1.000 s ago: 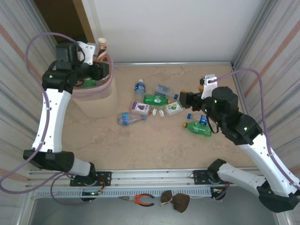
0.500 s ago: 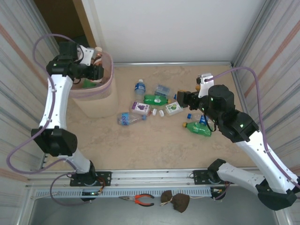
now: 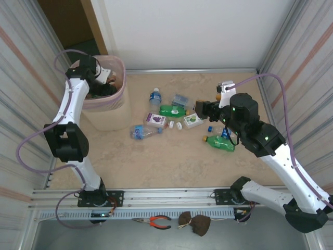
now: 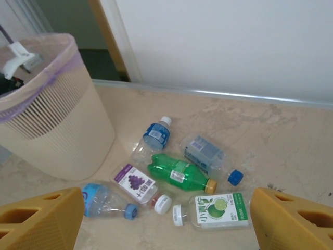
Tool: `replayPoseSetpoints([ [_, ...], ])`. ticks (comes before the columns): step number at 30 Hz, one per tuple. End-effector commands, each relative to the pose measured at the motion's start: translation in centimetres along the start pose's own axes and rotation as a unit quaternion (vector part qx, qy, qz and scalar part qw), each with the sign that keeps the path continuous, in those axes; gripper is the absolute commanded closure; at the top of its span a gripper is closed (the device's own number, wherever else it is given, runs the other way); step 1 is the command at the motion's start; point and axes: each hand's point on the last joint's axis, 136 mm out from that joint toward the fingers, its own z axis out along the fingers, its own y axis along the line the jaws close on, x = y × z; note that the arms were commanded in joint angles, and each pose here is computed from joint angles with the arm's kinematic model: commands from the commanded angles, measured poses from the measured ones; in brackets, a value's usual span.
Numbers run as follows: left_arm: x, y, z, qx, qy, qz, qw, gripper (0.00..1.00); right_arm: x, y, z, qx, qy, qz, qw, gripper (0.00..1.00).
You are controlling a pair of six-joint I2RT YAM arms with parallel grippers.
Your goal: Put the plastic bottles in the bin
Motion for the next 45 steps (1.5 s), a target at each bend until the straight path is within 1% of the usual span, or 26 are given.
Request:
replayPoseSetpoints([
  [1, 2.4, 1.9, 1.9, -0.026, 0.056, -0.018, 0.998, 0.45, -1.1, 0.2, -0.4, -0.007, -0.016, 0.016, 1.0, 0.18],
  [7, 4.4, 3.1, 4.1, -0.046, 0.109, -0.037, 0.992, 0.44, -1.2, 0.2, -0.3, -0.009, -0.018, 0.017, 1.0, 0.18],
  [13, 6.2, 2.9, 5.6, -0.034, 0.153, -0.047, 0.987, 0.4, -1.3, 0.3, -0.2, -0.011, -0.018, 0.018, 1.0, 0.18],
  [17, 7.0, 2.7, 5.8, -0.029, 0.169, -0.051, 0.984, 0.37, -1.4, 0.4, -0.3, -0.013, -0.02, 0.018, 1.0, 0.18],
  [20, 6.9, 1.9, 5.3, -0.015, 0.163, -0.049, 0.985, 0.35, -1.5, 0.5, -0.3, -0.017, -0.021, 0.018, 0.999, 0.18],
  [25, 7.0, 0.3, 4.2, 0.007, 0.154, -0.044, 0.987, 0.3, -1.6, 0.6, -0.3, -0.019, -0.021, 0.019, 0.999, 0.18],
  [42, 9.3, -3.8, -0.2, 0.007, 0.163, -0.002, 0.987, 0.22, -1.4, 0.9, 0.0, -0.027, -0.019, 0.018, 0.999, 0.18],
  [45, 9.1, -3.9, -1.1, -0.001, 0.152, 0.0, 0.988, 0.22, -1.4, 0.9, 0.0, -0.029, -0.018, 0.018, 0.999, 0.18],
])
